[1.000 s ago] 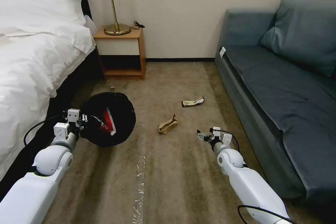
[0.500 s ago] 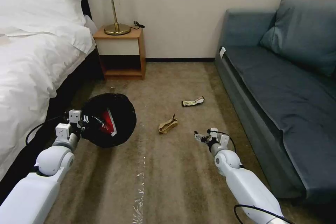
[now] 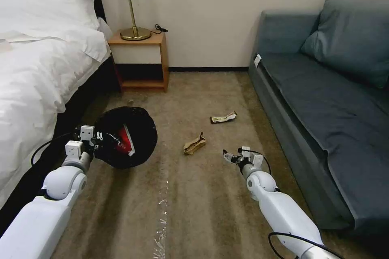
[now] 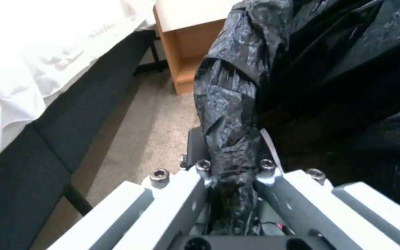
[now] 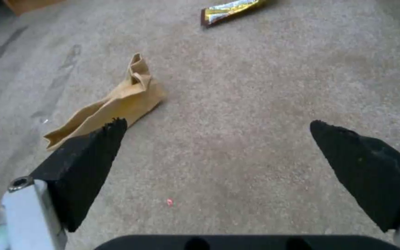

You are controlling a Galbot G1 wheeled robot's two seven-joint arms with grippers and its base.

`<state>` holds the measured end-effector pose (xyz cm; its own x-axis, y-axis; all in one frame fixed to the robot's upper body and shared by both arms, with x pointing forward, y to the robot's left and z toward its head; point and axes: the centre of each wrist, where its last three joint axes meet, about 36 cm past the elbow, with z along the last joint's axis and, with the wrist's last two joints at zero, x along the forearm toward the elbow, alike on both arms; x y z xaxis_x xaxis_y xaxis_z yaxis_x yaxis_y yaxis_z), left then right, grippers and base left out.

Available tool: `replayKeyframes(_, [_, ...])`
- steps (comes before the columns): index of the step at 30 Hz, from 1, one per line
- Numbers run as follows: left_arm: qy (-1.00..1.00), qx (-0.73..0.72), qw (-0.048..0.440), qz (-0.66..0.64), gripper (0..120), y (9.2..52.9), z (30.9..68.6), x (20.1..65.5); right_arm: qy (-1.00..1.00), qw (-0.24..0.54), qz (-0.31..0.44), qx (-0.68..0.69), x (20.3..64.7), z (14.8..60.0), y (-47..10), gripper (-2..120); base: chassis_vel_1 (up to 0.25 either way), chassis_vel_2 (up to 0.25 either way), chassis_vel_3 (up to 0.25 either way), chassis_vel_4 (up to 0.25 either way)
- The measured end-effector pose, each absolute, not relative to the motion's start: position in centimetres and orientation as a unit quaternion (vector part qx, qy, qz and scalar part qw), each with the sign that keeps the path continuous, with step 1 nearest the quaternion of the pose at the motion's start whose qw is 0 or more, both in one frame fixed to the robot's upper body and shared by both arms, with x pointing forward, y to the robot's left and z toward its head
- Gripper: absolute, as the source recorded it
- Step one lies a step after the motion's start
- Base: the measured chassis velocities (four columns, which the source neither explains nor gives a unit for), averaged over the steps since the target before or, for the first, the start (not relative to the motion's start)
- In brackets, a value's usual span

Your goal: Pick up the trash bin, then pick up the garbage on the floor and place it into the trash bin.

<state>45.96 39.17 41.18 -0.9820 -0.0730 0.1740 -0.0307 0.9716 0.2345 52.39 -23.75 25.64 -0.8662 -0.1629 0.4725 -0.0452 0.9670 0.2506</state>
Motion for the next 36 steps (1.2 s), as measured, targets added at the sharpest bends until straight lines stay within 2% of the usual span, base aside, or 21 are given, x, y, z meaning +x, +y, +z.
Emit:
replayKeyframes(8, [-0.989,0.026,0.092,-0.116,1,39.40,41.09,45.92,-0.959,0.249,-0.119,0.058,52.53,25.53,-23.69,100,-0.026,0.021,0.026,-0.017])
replayKeyframes(36, [-0.989,0.022,0.088,-0.115,1,39.03,41.19,45.40,-0.959,0.252,-0.119,0.057,51.61,25.07,-23.96,100,-0.079,0.078,0.074,-0.079])
